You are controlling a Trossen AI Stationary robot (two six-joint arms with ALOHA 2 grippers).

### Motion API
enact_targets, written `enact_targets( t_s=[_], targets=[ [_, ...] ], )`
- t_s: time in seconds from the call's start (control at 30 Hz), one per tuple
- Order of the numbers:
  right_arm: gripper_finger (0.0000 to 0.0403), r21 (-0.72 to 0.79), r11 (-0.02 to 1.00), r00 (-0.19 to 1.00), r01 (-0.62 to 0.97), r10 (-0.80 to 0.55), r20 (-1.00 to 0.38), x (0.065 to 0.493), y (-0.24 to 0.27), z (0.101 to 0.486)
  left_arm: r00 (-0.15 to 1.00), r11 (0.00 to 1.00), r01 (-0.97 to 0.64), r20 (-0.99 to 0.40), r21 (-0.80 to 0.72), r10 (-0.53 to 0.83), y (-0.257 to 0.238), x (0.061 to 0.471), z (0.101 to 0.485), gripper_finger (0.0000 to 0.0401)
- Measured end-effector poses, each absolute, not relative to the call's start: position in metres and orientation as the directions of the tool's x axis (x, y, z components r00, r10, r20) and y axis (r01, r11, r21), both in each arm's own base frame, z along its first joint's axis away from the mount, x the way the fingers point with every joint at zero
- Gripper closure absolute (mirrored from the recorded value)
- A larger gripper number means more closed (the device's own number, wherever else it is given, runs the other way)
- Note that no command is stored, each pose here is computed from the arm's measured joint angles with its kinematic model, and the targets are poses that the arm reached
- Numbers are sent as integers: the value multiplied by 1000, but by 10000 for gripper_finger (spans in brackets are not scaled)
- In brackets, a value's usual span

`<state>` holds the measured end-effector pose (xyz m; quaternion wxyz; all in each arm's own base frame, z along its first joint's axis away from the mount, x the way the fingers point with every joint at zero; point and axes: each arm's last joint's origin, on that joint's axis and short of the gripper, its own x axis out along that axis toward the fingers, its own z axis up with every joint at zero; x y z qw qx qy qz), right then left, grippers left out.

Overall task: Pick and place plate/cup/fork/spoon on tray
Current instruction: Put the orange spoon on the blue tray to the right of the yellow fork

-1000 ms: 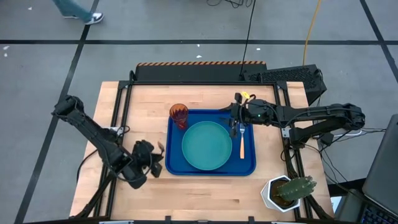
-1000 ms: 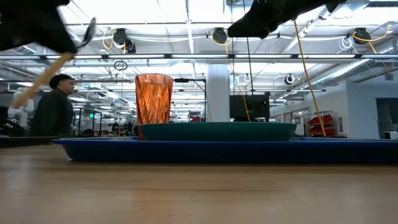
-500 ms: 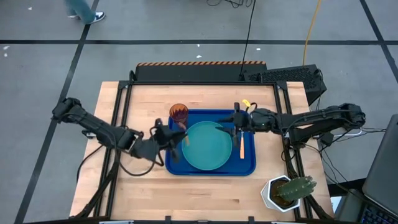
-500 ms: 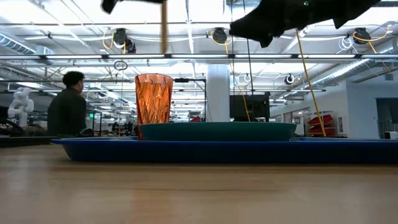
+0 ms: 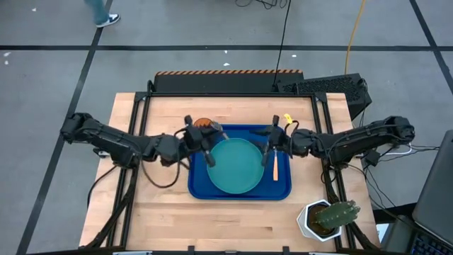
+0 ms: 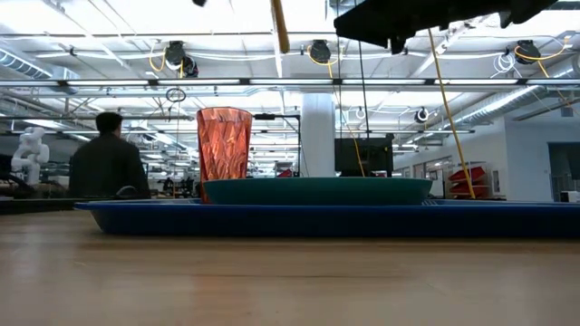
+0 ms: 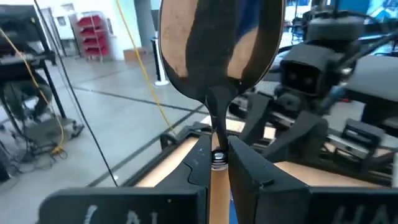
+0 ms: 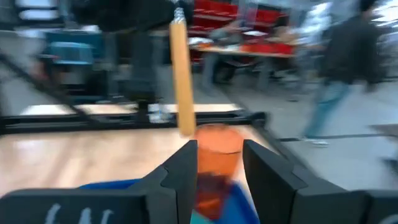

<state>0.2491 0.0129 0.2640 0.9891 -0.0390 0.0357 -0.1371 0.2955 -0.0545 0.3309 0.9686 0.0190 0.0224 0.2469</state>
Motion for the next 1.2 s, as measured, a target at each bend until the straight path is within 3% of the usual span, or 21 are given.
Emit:
enact_targets(
  t_s=[0.2, 0.3, 0.5, 0.8, 0.93, 1.2],
  targets=[
    [282, -268, 855, 882, 444, -470, -37, 247, 12, 265, 909, 906, -413, -23, 89, 416, -40, 320, 315, 371],
    [282, -331, 826, 872, 455, -490, -24, 247, 11, 267, 896, 894, -432, -52, 123, 440, -29, 331, 302, 371],
    [282, -312, 920, 966, 239, -257, -18, 250, 18, 268, 938, 937, -337, -57, 88, 342, -18, 337, 298, 371],
    [282, -203, 949, 962, 240, -261, -82, 250, 14, 261, 949, 948, -315, 35, 40, 314, -25, 337, 307, 371],
    [282, -213, 951, 961, 224, -252, -112, 249, 14, 258, 979, 978, -203, 46, 56, 200, -30, 338, 308, 371],
    [282, -139, 989, 992, 54, -69, -107, 251, 10, 259, 987, 988, -154, 42, 31, 152, -31, 338, 308, 371]
  ],
)
